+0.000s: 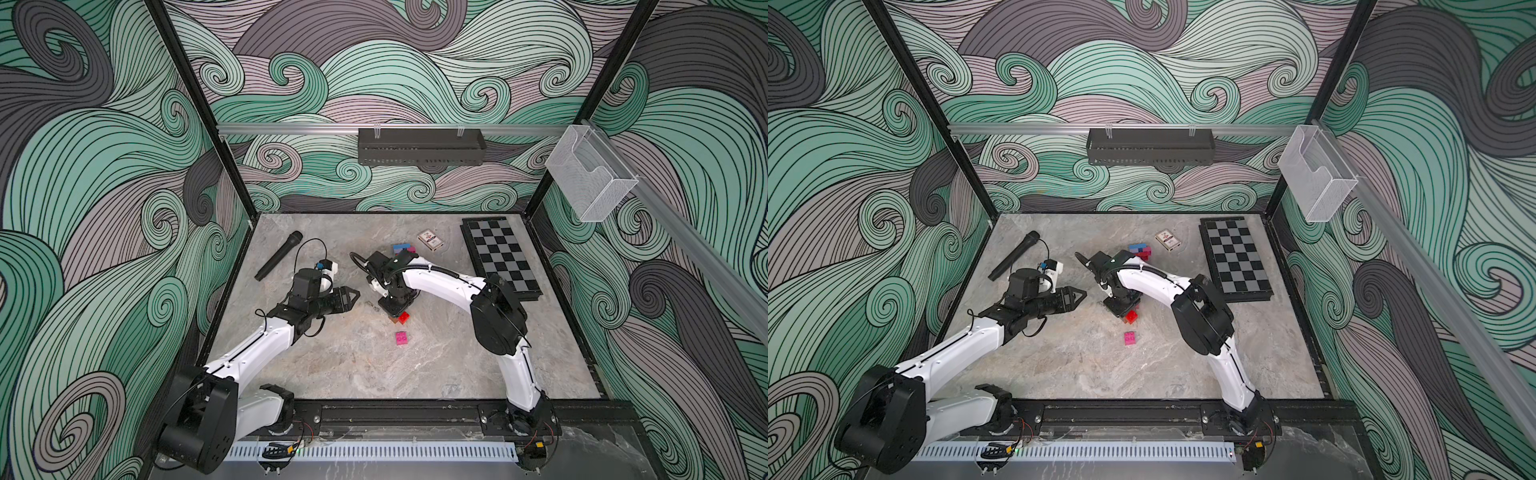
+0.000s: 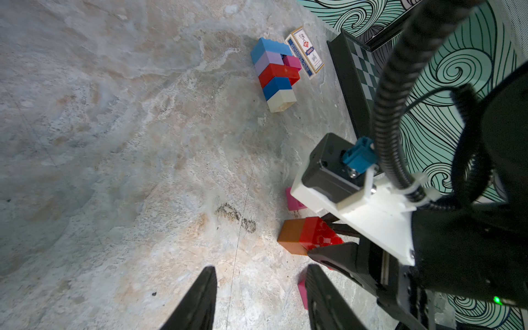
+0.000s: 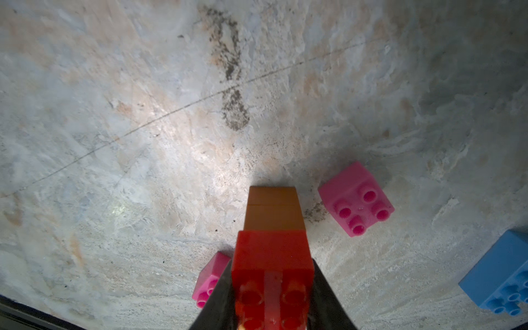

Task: Assemble the letter p with lego
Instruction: Assemble the lego brick with the lego brick, then adjust the lego brick at the center of the board.

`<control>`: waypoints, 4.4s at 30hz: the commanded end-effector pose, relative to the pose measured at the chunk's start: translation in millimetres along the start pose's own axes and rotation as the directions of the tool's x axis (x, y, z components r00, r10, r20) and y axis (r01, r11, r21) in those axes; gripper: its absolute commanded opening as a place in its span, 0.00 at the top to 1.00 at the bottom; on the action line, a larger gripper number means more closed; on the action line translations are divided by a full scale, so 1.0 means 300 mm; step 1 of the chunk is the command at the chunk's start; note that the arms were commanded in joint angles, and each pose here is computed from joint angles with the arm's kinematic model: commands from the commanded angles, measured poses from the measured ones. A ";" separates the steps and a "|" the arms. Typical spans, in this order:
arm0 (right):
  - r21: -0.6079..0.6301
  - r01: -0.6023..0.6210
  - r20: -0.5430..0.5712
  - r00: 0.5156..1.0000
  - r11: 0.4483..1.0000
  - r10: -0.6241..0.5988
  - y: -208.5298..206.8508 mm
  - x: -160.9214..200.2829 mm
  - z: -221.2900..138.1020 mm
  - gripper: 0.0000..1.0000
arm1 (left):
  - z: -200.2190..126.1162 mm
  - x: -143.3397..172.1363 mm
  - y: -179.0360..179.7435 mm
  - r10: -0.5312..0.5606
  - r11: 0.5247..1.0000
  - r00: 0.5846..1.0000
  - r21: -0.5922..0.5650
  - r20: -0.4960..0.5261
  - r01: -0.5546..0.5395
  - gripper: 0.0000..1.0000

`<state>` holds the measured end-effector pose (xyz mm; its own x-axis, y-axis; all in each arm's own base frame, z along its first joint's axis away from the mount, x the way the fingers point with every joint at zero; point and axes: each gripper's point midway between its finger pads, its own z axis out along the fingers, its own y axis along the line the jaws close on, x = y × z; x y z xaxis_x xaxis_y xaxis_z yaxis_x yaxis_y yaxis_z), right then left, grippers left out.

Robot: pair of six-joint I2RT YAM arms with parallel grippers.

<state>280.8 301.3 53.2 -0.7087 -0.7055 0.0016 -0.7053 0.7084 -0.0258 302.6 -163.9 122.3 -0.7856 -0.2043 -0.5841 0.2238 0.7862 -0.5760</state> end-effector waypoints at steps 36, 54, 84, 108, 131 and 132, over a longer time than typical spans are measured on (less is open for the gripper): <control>0.061 0.067 -0.222 0.974 0.996 -0.052 -0.004 0.188 0.110 0.84 | 0.023 0.002 0.011 -0.024 1.000 1.000 0.013 -0.018 0.025 0.49; 0.031 0.076 -0.282 0.957 0.997 -0.065 0.013 0.229 0.176 0.84 | 0.035 0.009 0.019 -0.032 0.999 0.999 0.009 -0.034 0.032 0.48; 0.047 -0.006 -0.042 0.999 0.999 0.008 0.010 0.054 -0.036 0.23 | 0.037 0.007 0.017 -0.029 0.999 0.999 0.018 -0.042 0.030 0.48; 0.035 -0.351 0.072 0.935 0.936 0.348 -0.216 -0.066 -0.067 0.30 | 0.026 -0.019 0.002 -0.029 0.999 0.999 0.015 -0.037 0.030 0.47; 0.017 -0.426 -0.044 0.904 0.905 0.426 -0.208 -0.103 0.141 0.48 | 0.043 -0.005 0.016 -0.024 1.000 0.998 0.007 -0.057 0.024 0.47; 0.019 -0.425 -0.044 0.904 0.905 0.425 -0.208 -0.101 0.140 0.49 | 0.043 -0.004 0.017 -0.026 1.000 0.998 0.006 -0.057 0.026 0.47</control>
<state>346.8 278.5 14.4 -0.9343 -0.3555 0.0258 -0.3563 0.9336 -0.0389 304.5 -166.9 102.4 -0.8358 -0.1939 -0.5136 0.1874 0.7786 -0.5989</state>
